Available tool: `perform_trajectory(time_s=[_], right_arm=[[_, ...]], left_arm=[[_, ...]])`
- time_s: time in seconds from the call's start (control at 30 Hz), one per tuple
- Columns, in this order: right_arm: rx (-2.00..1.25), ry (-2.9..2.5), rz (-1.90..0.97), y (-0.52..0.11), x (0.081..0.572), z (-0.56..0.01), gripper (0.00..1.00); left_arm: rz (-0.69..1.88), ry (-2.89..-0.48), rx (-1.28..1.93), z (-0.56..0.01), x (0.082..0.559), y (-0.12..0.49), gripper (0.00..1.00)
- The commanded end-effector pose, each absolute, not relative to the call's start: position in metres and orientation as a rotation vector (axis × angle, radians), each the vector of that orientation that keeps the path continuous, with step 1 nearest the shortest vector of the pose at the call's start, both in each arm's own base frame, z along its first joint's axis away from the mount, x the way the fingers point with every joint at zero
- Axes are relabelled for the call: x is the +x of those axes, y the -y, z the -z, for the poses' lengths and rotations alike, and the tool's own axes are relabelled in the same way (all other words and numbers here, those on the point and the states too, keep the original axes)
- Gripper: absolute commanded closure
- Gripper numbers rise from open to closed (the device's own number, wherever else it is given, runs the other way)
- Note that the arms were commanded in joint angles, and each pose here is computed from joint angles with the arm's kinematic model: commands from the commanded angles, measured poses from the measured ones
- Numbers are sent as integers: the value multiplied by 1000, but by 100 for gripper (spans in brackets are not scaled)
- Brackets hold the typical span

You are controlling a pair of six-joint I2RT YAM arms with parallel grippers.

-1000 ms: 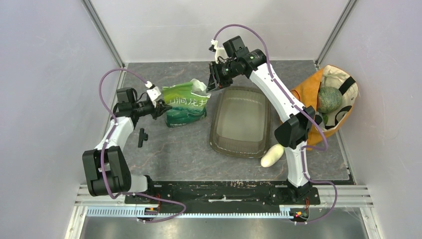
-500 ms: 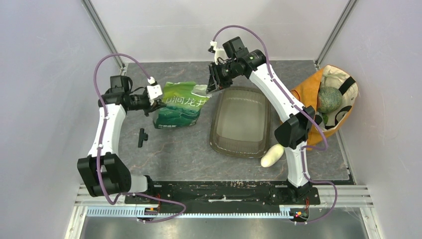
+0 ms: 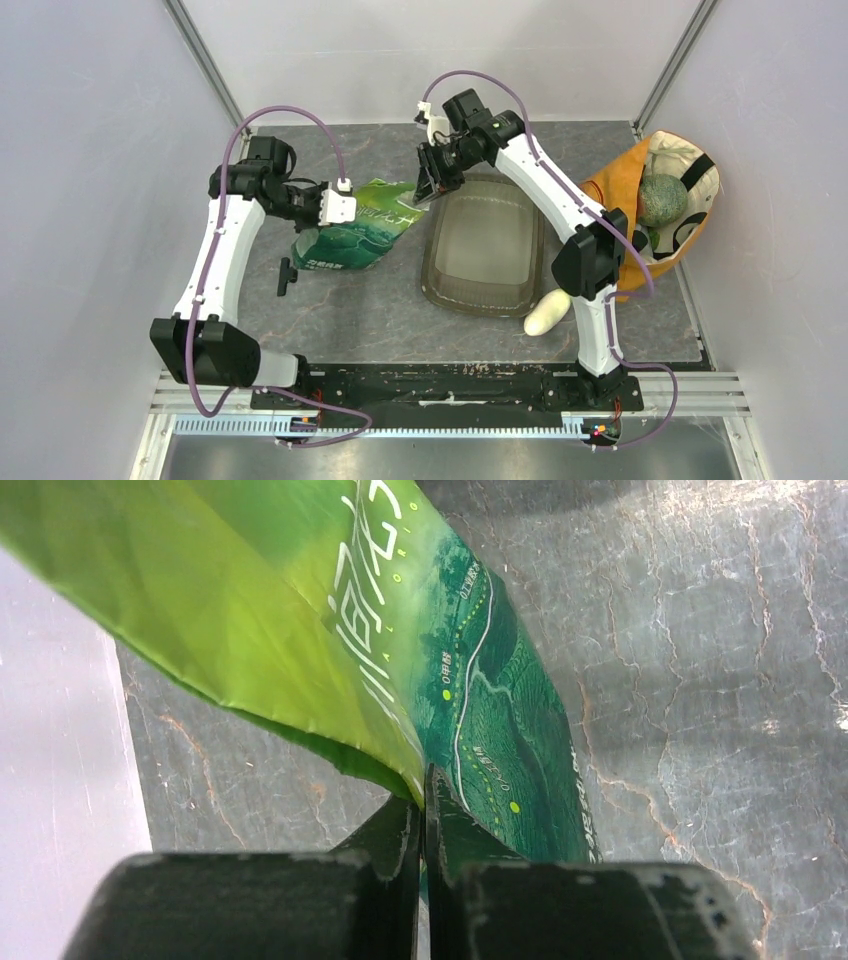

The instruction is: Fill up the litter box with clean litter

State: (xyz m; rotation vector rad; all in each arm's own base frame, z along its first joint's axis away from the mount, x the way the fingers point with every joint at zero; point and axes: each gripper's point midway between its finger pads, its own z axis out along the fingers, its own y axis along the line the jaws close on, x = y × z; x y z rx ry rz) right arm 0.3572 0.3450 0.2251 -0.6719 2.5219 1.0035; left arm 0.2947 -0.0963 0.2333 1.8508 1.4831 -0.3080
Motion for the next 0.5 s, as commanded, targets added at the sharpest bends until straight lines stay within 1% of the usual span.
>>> perform_trajectory(time_s=[0.0,0.2,0.3,0.47], right_arm=[[-709,-2456,-919,-328,362,-239,100],[-643,-2421,-943,-305,374,-269,100],[-624,-2472,-955,-304,371,-255,100],[-592,-2539,-1006,-321,370,-228,100]], left_arm=[[201,-1388,1912,-248,299,94,98],[171,-1338,1933,-253,298,95,98],[138,-1293,1939,-255,301,96,98],[97,-1222,1943,-265,306,99,98]])
